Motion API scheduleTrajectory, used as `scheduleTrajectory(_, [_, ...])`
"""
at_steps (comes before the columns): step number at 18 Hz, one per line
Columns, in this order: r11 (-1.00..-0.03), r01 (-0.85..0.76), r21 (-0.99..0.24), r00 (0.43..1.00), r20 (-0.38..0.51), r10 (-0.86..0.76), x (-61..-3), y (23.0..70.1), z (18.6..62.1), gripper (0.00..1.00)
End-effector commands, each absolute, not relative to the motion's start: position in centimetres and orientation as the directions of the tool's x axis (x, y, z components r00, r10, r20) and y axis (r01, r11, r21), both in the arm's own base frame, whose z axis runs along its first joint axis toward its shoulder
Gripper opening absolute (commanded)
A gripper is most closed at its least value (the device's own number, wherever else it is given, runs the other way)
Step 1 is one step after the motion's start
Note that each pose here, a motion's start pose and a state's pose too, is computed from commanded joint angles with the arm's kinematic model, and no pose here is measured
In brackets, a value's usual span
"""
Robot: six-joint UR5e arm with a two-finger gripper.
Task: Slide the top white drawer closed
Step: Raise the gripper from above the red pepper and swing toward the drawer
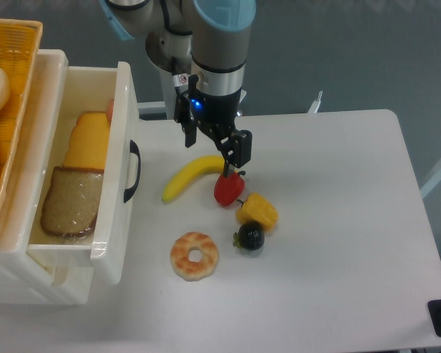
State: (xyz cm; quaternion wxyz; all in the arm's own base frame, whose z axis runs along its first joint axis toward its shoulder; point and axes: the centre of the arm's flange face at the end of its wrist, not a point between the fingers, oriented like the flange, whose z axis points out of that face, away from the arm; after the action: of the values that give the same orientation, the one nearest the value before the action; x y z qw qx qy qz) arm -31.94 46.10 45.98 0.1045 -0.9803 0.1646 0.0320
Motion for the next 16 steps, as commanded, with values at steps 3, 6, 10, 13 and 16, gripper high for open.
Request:
scheduleTrajectory(3, [-0.93, -0.323, -0.174, 0.946, -0.102, -0.309, -32.7, 46.6, 45.2, 1.0])
scheduleTrajectory(6, [-0.943, -0.289, -0.168, 0.957, -0.088, -0.277, -33.0, 47.2, 44.0, 1.0])
scheduleTrajectory(10, [-0.976, -0.158, -0.149, 0.987, -0.041, -0.153, -34.0, 47.9, 41.5, 1.0])
scheduleTrajectory(13, [-0.989, -0.08, -0.127, 0.997, -0.027, -0.078, -34.7, 48.2, 40.1, 1.0])
scheduleTrajectory(16, [-0.997, -0.061, -0.044, 0.997, -0.048, -0.059, -35.5, 48.0, 38.4, 1.0])
